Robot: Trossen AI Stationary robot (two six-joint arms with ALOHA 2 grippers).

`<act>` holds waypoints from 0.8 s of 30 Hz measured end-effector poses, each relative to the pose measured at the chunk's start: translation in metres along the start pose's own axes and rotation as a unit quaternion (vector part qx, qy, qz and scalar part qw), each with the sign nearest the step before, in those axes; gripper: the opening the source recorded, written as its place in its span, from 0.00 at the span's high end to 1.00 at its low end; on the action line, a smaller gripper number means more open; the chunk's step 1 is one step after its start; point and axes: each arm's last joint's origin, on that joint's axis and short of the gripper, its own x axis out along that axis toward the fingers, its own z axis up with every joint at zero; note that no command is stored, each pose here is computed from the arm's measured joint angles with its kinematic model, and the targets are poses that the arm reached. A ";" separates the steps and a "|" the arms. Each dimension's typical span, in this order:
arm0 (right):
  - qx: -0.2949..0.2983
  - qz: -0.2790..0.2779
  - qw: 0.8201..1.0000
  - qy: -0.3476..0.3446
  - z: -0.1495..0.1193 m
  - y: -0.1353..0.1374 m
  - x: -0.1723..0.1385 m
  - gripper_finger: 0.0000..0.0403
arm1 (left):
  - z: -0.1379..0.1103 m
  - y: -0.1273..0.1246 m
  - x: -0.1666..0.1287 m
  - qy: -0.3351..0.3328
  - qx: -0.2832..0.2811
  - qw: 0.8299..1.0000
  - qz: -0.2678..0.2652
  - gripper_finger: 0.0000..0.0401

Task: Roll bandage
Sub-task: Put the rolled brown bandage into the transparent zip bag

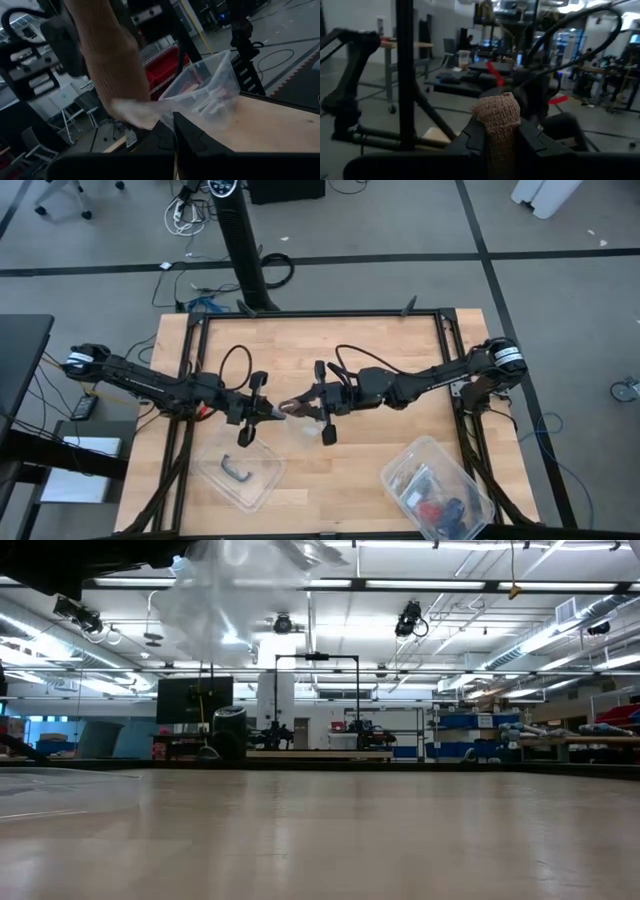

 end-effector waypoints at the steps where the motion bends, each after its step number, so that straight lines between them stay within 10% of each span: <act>1: 0.000 0.007 1.000 0.002 -0.001 -0.001 0.001 0.88 | 0.000 0.000 0.000 0.000 0.000 1.000 0.000 1.00; 24: 0.003 0.012 0.999 0.034 -0.017 -0.009 0.006 0.88 | -0.001 -0.004 0.000 0.015 -0.011 1.000 -0.001 1.00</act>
